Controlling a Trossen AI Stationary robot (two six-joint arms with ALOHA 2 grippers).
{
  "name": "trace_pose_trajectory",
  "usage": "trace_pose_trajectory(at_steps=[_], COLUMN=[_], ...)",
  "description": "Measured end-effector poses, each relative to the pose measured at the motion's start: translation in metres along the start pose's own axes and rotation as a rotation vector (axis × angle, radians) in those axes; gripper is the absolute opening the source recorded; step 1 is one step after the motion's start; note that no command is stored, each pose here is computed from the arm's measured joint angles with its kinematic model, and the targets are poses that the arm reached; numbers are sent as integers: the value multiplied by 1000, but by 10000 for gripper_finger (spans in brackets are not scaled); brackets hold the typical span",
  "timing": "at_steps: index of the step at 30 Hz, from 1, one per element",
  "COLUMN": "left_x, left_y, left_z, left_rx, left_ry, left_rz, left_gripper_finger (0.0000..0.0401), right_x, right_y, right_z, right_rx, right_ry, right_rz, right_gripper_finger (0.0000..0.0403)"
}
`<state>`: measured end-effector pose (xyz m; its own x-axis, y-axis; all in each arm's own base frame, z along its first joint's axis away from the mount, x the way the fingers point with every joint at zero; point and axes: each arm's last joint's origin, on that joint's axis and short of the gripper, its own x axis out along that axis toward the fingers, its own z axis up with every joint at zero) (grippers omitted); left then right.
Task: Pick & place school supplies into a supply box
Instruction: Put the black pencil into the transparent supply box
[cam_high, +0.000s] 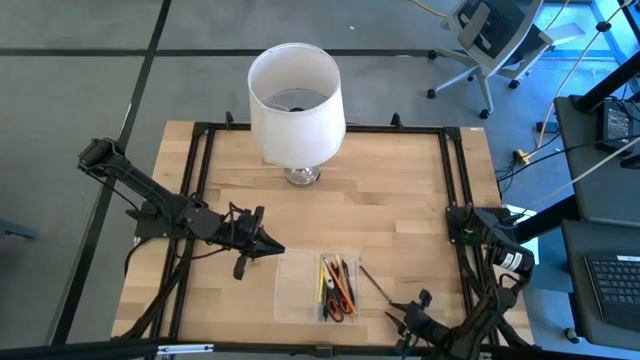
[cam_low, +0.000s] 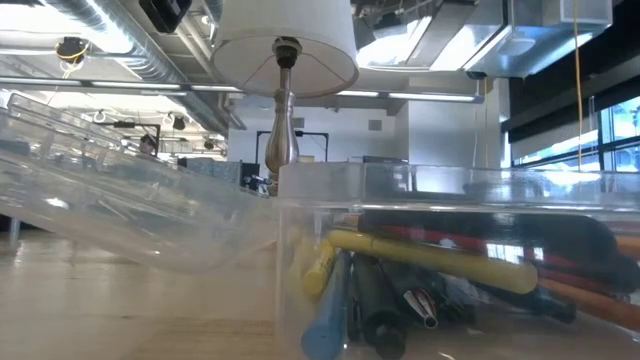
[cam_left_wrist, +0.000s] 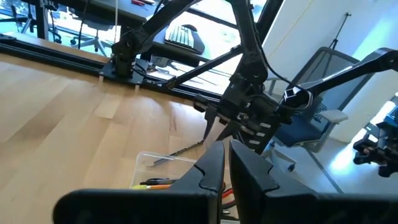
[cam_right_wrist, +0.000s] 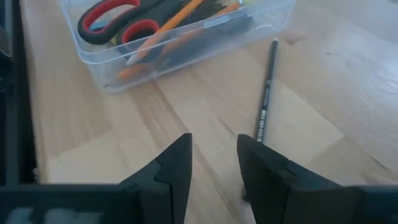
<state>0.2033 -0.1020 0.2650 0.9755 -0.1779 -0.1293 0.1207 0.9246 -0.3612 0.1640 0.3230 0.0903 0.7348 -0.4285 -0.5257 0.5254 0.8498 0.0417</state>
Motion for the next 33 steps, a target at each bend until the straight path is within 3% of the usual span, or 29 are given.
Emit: trace_pose_trajectory(at_steps=[12, 33], left_x=[0, 0], left_y=[0, 2], left_z=[0, 1], left_rx=[-1, -1], left_ry=[-1, -22], left_rz=[2, 50], left_gripper_finger=[17, 17], right_x=[13, 29], right_y=[-10, -24], right_z=[3, -17], right_rx=[-25, 68], right_ry=[16, -34], right_rz=[-78, 4], right_gripper_finger=[133, 133])
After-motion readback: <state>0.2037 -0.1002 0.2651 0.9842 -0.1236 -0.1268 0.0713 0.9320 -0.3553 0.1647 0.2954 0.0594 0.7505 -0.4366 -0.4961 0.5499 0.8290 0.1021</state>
